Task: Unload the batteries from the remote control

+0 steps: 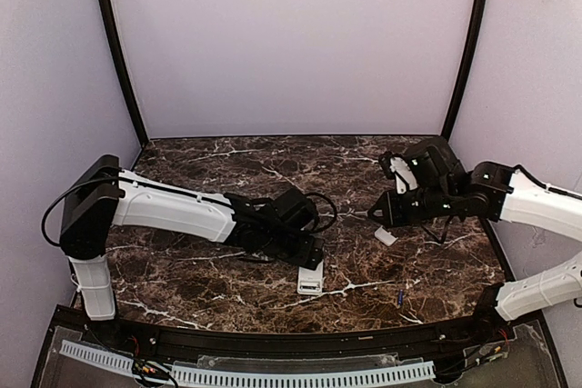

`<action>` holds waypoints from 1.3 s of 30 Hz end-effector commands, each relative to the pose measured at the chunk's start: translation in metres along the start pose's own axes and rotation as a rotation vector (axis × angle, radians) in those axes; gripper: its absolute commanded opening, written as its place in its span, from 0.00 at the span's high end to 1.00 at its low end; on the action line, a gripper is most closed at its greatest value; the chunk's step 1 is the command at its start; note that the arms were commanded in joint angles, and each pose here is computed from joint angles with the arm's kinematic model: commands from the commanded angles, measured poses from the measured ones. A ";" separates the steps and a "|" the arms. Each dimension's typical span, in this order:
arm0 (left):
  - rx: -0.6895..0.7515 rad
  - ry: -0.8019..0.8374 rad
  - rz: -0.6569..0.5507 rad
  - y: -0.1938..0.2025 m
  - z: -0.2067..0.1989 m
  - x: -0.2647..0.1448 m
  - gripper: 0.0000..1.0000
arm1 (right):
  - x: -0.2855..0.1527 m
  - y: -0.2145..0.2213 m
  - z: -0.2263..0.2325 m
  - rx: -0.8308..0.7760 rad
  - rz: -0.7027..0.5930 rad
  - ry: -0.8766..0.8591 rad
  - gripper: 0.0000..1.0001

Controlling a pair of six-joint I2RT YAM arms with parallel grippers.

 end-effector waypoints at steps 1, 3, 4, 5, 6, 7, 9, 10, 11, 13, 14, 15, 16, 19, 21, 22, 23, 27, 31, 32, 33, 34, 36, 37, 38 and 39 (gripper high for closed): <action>-0.031 0.021 0.076 0.007 -0.012 0.004 0.18 | -0.001 0.005 -0.010 0.020 -0.010 0.046 1.00; -0.022 0.009 0.098 0.008 -0.014 0.009 0.18 | 0.000 0.006 -0.011 0.018 -0.006 0.054 1.00; -0.017 -0.003 0.113 0.010 -0.013 0.010 0.18 | 0.001 0.007 -0.011 0.016 -0.005 0.054 1.00; -0.014 -0.005 0.118 0.009 -0.015 0.013 0.18 | 0.001 0.007 -0.012 0.016 -0.005 0.055 1.00; -0.009 -0.010 0.132 0.010 -0.015 0.014 0.18 | 0.001 0.007 -0.012 0.016 -0.004 0.057 1.00; -0.007 -0.011 0.137 0.009 -0.016 0.017 0.18 | 0.001 0.007 -0.013 0.016 -0.005 0.060 1.00; 0.005 -0.017 0.152 0.009 -0.018 0.020 0.18 | 0.001 0.008 -0.013 0.015 -0.005 0.060 1.00; 0.013 -0.017 0.156 0.008 -0.020 0.020 0.19 | 0.001 0.008 -0.013 0.015 -0.004 0.063 1.00; 0.019 -0.025 0.166 0.010 -0.020 0.024 0.19 | 0.001 0.009 -0.014 0.015 -0.004 0.064 1.00; 0.034 -0.037 0.189 0.012 -0.020 0.027 0.21 | 0.001 0.009 -0.014 0.017 -0.004 0.067 1.00; 0.044 -0.037 0.198 0.013 -0.021 0.031 0.22 | 0.001 0.010 -0.015 0.018 -0.005 0.068 1.00; 0.051 -0.042 0.211 0.015 -0.021 0.032 0.24 | 0.001 0.010 -0.015 0.017 -0.006 0.068 1.00; 0.062 -0.043 0.217 0.015 -0.022 0.034 0.25 | 0.000 0.009 -0.015 0.017 -0.008 0.069 1.00; 0.103 -0.041 0.232 0.016 -0.023 0.037 0.31 | 0.000 0.010 -0.016 0.017 -0.007 0.075 1.00; 0.149 -0.025 0.236 0.016 -0.025 0.037 0.35 | 0.000 0.010 -0.016 0.016 -0.009 0.078 1.00; 0.189 -0.015 0.237 0.016 -0.025 0.037 0.36 | -0.001 0.010 -0.016 0.015 -0.010 0.078 1.00; 0.243 -0.001 0.242 0.016 -0.026 0.036 0.38 | 0.000 0.010 -0.016 0.013 -0.008 0.081 1.00; 0.455 0.075 0.264 0.018 -0.031 0.032 0.42 | -0.001 0.008 -0.016 0.008 -0.008 0.086 1.00; 0.647 0.183 0.289 0.022 -0.037 0.023 0.43 | -0.002 0.007 -0.016 0.005 -0.007 0.092 1.00; 0.684 0.208 0.282 0.021 -0.039 0.018 0.43 | -0.002 0.007 -0.017 0.005 -0.009 0.093 1.00; 0.751 0.254 0.278 0.023 -0.041 0.013 0.43 | -0.002 0.007 -0.017 0.006 -0.009 0.094 1.00; 0.785 0.285 0.275 0.024 -0.042 0.010 0.43 | -0.002 0.007 -0.016 0.007 -0.009 0.093 1.00; 0.878 0.389 0.250 0.028 -0.047 -0.002 0.42 | -0.002 0.006 -0.017 0.007 -0.007 0.096 1.00; 0.939 0.447 0.212 0.030 -0.049 -0.010 0.42 | -0.001 0.005 -0.016 0.006 -0.006 0.095 1.00; 0.966 0.480 0.174 0.028 -0.053 -0.014 0.40 | -0.001 0.005 -0.016 0.005 -0.004 0.092 1.00; 1.002 0.490 0.152 0.028 -0.051 -0.021 0.39 | 0.000 0.004 -0.015 0.002 -0.001 0.091 1.00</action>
Point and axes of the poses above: each gripper's point midway between its finger pads, its own x axis out along the fingers, its own z axis along the line the jaws close on, y = z × x, the point moved 7 cm from there along -x, back along the fingers
